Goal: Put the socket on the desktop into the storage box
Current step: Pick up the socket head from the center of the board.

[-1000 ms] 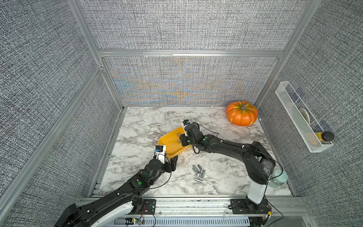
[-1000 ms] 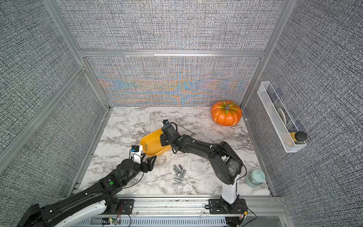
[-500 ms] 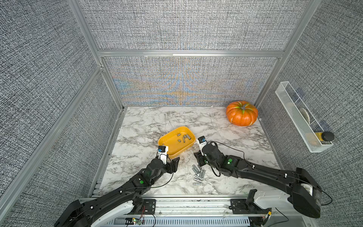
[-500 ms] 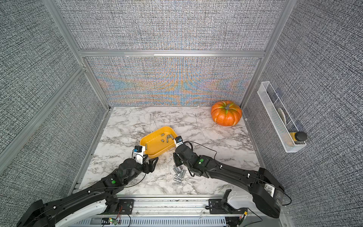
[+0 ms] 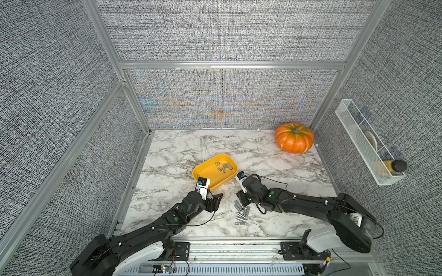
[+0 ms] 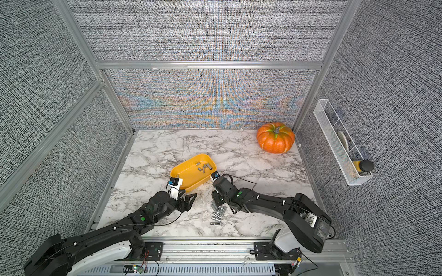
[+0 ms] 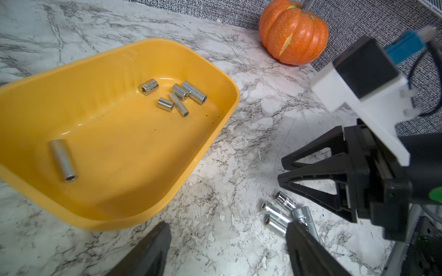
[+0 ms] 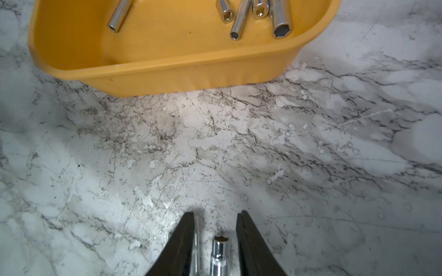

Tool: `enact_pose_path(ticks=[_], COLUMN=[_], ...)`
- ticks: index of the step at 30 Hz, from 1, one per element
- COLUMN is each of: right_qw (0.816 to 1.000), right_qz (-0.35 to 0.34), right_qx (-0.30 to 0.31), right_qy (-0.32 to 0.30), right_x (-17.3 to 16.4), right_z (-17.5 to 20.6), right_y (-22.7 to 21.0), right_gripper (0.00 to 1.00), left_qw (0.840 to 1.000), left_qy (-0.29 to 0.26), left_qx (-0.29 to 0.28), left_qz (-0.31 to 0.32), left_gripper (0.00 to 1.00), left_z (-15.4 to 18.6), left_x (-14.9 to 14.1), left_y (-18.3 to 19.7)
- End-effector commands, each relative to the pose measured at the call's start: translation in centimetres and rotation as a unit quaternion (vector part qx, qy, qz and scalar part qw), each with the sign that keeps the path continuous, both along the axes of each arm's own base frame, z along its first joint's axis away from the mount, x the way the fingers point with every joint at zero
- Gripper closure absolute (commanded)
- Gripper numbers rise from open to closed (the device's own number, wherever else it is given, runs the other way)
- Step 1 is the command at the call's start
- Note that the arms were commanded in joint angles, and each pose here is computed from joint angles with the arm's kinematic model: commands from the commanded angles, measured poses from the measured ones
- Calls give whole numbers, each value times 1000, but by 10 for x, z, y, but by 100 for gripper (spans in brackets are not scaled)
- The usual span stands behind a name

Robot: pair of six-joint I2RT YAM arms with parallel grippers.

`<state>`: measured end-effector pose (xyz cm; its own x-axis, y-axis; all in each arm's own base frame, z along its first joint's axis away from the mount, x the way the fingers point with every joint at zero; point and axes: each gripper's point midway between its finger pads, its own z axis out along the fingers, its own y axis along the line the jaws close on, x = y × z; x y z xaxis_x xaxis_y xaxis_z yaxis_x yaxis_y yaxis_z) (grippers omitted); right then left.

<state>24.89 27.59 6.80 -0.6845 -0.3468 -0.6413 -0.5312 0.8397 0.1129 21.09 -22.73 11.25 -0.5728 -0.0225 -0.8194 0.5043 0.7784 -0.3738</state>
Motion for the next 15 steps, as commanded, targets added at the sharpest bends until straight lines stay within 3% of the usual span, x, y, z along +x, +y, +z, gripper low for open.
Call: enact_pose_path(ticks=[1, 6, 15], right_qw=[1000, 999, 998], right_qz=[0, -19, -18], right_qx=[1, -35, -44], right_qy=[-4, 7, 28], right_x=[3, 5, -8], right_z=[-2, -18, -30], right_y=[2, -8, -18], right_gripper=[65, 72, 72], left_qw=[1000, 1000, 1000], left_qy=[-12, -9, -3], left_qx=[-11, -4, 5], left_qz=[-11, -11, -12], left_gripper=[19, 19, 19], left_z=[9, 5, 1], left_x=[1, 2, 4], left_y=[-6, -6, -9])
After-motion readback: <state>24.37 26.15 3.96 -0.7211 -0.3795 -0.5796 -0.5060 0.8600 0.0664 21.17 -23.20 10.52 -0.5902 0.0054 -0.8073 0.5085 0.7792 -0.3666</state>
